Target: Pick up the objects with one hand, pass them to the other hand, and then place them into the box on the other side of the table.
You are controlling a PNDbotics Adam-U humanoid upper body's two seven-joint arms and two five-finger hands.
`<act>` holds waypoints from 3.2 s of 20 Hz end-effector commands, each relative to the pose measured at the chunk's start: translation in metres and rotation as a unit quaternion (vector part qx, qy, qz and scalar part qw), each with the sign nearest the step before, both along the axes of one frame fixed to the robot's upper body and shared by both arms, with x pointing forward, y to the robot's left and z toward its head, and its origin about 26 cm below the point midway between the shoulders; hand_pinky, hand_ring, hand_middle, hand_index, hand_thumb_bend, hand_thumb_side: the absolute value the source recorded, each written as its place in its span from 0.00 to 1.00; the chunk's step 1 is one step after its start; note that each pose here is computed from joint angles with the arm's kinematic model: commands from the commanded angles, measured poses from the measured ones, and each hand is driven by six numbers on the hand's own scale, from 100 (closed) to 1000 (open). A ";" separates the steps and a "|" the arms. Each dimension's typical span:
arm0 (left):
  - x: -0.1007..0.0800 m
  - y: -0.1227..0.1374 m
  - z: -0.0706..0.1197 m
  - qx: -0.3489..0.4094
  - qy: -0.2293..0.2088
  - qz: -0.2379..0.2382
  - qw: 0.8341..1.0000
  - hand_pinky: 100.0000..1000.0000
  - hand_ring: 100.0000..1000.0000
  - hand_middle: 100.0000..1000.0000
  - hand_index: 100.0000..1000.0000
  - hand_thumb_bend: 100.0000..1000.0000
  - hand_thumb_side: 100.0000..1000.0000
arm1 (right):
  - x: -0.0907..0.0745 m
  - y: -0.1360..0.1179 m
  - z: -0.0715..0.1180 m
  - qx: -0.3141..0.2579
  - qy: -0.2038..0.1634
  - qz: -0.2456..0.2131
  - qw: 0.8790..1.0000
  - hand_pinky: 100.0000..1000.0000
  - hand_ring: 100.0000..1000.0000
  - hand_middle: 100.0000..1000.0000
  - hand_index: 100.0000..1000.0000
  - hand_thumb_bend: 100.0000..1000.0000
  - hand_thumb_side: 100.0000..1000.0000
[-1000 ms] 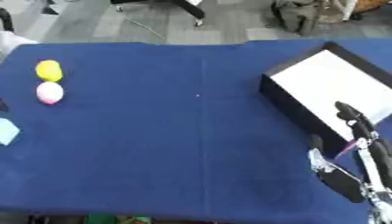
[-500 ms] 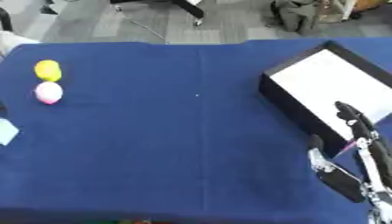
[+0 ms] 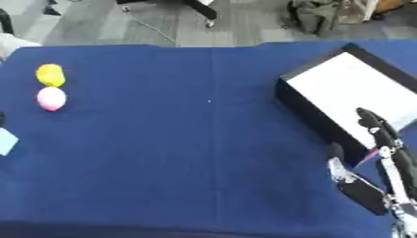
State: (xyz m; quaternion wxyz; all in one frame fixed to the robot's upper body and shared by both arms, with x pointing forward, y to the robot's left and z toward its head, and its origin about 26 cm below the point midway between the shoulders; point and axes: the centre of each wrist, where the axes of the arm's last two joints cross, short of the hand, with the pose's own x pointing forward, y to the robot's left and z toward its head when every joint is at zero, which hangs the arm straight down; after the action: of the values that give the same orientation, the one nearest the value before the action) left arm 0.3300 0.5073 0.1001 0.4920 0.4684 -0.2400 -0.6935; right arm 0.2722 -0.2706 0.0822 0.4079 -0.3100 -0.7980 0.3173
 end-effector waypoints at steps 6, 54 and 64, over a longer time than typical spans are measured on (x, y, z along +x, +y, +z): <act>0.002 0.007 0.017 0.018 -0.012 0.003 1.000 0.76 0.50 0.33 0.44 0.53 0.10 | 0.001 -0.002 0.006 -0.004 -0.009 0.003 1.000 0.86 0.87 0.92 1.00 0.00 0.53; 0.001 -0.108 0.107 -0.450 -0.326 -0.169 0.814 0.71 0.40 0.28 0.32 0.00 0.19 | 0.008 0.020 0.055 -0.081 -0.103 0.100 0.986 0.85 0.86 0.92 0.99 0.00 0.30; 0.010 -0.161 0.082 -0.575 -0.245 -0.191 0.756 0.70 0.40 0.28 0.32 0.00 0.21 | 0.016 0.056 0.088 -0.172 -0.225 0.214 0.935 0.88 0.91 0.94 0.99 0.37 0.16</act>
State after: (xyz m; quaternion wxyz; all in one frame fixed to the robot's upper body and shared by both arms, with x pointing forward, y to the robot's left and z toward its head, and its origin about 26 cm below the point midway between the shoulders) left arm 0.3395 0.3502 0.1709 0.4629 0.2033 -0.7837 -0.3607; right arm 0.2907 -0.2157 0.1621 0.1113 -0.2585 -0.8511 0.4431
